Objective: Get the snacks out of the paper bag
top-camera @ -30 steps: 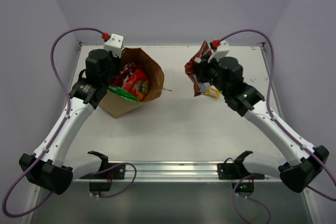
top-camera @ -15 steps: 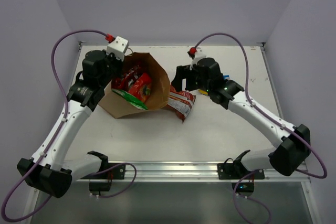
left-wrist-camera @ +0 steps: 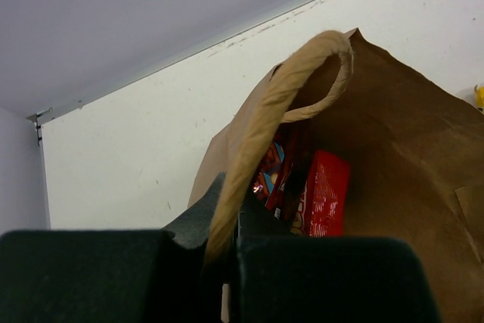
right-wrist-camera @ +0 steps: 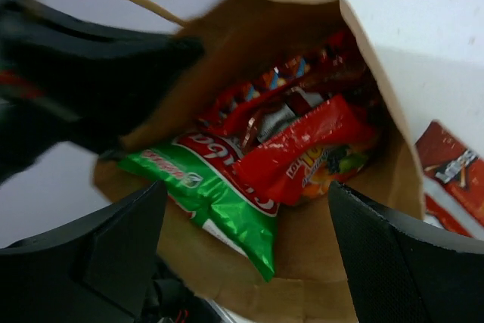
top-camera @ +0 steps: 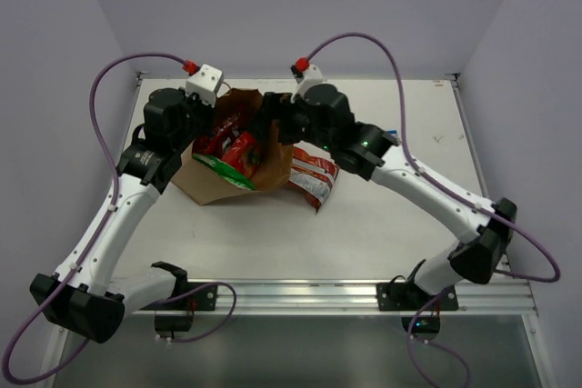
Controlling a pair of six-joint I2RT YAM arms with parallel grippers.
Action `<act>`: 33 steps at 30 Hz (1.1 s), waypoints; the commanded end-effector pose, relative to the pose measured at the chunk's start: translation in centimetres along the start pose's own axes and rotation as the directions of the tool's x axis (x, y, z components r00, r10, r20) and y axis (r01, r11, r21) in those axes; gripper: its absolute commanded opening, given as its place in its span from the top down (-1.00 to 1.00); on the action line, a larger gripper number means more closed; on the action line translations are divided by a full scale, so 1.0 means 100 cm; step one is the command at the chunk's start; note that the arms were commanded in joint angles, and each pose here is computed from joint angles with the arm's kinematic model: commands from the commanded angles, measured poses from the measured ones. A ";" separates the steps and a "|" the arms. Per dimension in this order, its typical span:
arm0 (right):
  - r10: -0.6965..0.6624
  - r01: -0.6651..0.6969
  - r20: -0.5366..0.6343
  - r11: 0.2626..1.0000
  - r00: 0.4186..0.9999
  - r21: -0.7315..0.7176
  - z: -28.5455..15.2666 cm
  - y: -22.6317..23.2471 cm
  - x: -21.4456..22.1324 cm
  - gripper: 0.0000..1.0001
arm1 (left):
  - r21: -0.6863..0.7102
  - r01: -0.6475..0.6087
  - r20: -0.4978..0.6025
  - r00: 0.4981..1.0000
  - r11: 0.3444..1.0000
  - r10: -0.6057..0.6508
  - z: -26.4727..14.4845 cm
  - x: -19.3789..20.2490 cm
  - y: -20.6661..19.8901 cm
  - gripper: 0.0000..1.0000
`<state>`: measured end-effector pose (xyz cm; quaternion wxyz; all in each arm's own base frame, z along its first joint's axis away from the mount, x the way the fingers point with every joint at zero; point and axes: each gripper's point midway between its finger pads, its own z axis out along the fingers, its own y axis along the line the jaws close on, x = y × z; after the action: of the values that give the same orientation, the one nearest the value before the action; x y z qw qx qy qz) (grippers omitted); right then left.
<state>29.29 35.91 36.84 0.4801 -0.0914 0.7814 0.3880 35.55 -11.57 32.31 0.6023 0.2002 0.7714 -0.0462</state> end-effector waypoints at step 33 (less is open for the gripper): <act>0.149 -0.149 -0.003 0.989 0.989 -0.001 0.089 0.012 0.033 1.00 | -0.092 0.026 0.046 0.999 0.995 -0.022 0.001 -0.006 0.013 1.00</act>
<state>33.70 44.13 19.60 0.3532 0.0029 0.8739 0.3341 36.10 -10.84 31.91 0.6054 0.1697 0.7770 -0.0323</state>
